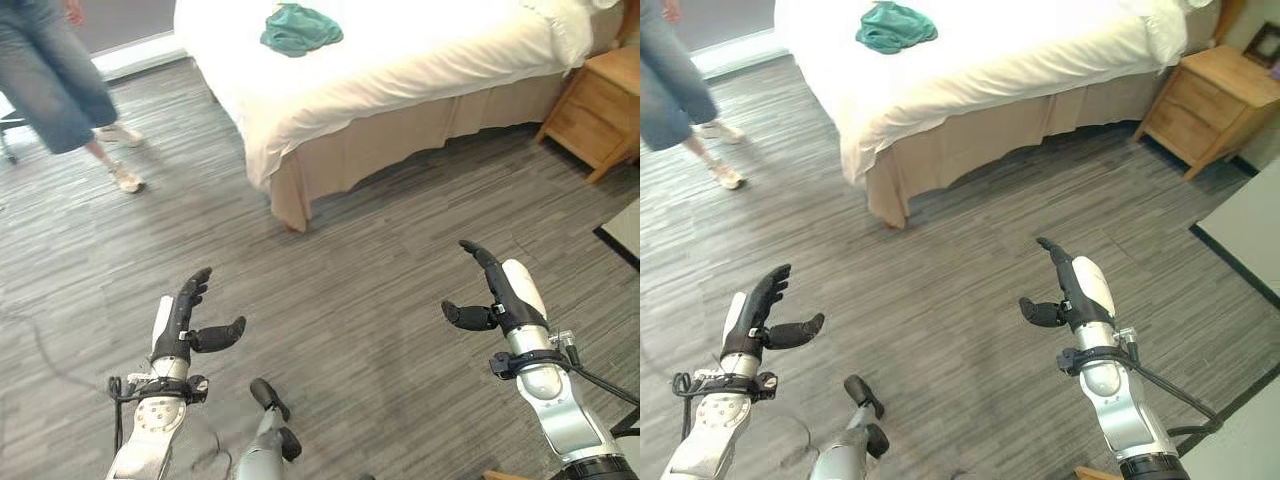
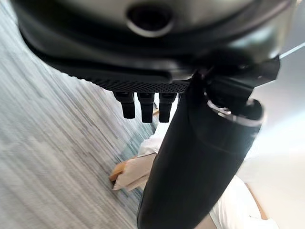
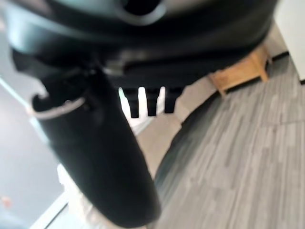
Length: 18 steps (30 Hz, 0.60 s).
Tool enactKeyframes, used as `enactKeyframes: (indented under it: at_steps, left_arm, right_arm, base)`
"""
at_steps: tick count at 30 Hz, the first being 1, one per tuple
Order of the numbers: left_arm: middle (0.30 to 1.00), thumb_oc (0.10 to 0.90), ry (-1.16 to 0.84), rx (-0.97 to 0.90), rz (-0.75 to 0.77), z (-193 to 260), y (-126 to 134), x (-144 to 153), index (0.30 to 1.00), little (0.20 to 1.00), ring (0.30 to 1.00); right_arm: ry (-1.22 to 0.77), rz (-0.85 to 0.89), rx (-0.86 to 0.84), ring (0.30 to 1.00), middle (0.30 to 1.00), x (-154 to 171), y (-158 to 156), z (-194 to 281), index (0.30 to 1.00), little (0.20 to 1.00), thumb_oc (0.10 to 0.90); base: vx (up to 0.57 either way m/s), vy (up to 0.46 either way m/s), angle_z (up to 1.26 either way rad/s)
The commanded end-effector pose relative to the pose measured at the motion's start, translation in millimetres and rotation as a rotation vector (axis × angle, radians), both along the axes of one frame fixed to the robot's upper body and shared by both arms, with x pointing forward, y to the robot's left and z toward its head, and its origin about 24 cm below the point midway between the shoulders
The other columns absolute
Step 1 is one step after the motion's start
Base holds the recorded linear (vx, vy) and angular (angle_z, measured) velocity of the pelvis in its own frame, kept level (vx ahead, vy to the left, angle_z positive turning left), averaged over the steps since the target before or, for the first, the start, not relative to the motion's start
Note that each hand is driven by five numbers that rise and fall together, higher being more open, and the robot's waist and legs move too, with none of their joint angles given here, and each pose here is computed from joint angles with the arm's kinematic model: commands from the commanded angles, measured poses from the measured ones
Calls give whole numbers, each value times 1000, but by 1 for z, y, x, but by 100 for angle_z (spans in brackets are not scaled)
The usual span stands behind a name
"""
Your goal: Pick up bed clothes into laundry basket.
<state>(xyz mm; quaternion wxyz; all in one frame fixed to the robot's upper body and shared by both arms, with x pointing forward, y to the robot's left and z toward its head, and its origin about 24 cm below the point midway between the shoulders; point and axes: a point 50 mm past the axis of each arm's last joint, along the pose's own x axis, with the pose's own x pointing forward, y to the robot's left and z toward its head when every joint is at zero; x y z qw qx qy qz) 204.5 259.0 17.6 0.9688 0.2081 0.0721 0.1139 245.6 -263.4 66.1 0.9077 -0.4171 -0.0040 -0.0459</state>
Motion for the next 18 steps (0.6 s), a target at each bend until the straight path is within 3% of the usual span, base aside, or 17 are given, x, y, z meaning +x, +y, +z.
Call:
enactKeyframes:
  at_steps: [1, 5, 8, 18]
  left_arm:
    - [900, 800, -240, 93, -36, 55, 8, 21, 900, 900, 900]
    - [900, 800, -228, 110, -45, 56, 9, 30, 900, 900, 900]
    - [900, 800, -277, 114, -68, 68, 8, 44, 900, 900, 900]
    - [900, 800, -341, 94, -152, 82, -11, 68, 900, 900, 900]
  right_arm:
    - [-239, 119, -66, 900, 900, 16, 21, 52, 900, 900, 800]
    - [-256, 107, -97, 900, 900, 24, 23, 54, 900, 900, 800]
    - [-336, 121, -174, 900, 900, 34, 21, 81, 900, 900, 800]
    - [-540, 152, -357, 900, 900, 59, 36, 146, 900, 900, 800]
  base:
    - [673, 189, -120]
    - [619, 258, -13]
    - [592, 126, 31]
    - [424, -122, 51]
